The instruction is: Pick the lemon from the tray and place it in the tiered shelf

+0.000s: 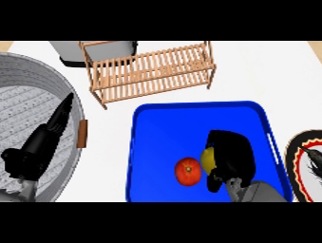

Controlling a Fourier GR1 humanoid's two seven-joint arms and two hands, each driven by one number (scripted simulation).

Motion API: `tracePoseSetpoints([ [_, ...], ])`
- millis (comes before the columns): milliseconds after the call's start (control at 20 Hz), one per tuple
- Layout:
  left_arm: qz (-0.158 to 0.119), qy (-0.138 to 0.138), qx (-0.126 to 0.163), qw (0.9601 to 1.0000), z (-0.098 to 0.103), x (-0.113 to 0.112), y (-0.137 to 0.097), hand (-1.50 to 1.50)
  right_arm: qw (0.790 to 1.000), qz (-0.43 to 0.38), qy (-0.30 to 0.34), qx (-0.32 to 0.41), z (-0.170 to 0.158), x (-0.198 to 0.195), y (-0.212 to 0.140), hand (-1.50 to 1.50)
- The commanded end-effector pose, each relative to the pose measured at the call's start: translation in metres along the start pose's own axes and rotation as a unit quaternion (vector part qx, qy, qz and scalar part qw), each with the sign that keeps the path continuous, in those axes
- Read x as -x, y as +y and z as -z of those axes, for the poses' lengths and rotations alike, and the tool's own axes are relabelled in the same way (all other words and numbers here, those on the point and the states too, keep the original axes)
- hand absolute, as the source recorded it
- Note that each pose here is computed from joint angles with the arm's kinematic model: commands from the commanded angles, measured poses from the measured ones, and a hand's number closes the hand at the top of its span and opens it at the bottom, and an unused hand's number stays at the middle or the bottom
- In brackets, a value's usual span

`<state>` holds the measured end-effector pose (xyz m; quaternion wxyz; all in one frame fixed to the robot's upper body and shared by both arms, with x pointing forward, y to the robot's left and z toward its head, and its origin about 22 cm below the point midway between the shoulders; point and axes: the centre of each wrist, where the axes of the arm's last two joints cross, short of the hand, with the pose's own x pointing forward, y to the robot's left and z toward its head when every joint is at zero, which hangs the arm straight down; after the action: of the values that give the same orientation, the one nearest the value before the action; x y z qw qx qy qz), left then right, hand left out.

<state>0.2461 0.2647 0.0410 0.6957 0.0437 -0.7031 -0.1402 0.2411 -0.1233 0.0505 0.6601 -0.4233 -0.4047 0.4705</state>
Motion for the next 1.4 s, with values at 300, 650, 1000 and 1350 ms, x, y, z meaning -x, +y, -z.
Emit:
tracePoseSetpoints([
  [300,-0.007,0.127,-0.004,0.9918,-0.026,0.049,-0.016,0.0,0.994,0.058,-0.036,0.08,-0.034,-0.014,-0.061,1.5],
  [650,-0.003,0.129,0.002,0.9916,-0.022,0.047,-0.007,0.0,0.963,0.131,-0.076,0.221,-0.057,-0.012,-0.137,1.5],
  [1000,-0.008,0.122,0.006,0.9925,-0.021,0.048,-0.016,0.0,0.94,0.197,-0.074,0.269,-0.06,-0.028,-0.183,1.5],
  [1350,-0.001,0.106,0.006,0.9944,-0.006,0.037,-0.013,0.0,0.934,0.188,-0.047,0.3,-0.027,-0.049,-0.229,1.5],
])
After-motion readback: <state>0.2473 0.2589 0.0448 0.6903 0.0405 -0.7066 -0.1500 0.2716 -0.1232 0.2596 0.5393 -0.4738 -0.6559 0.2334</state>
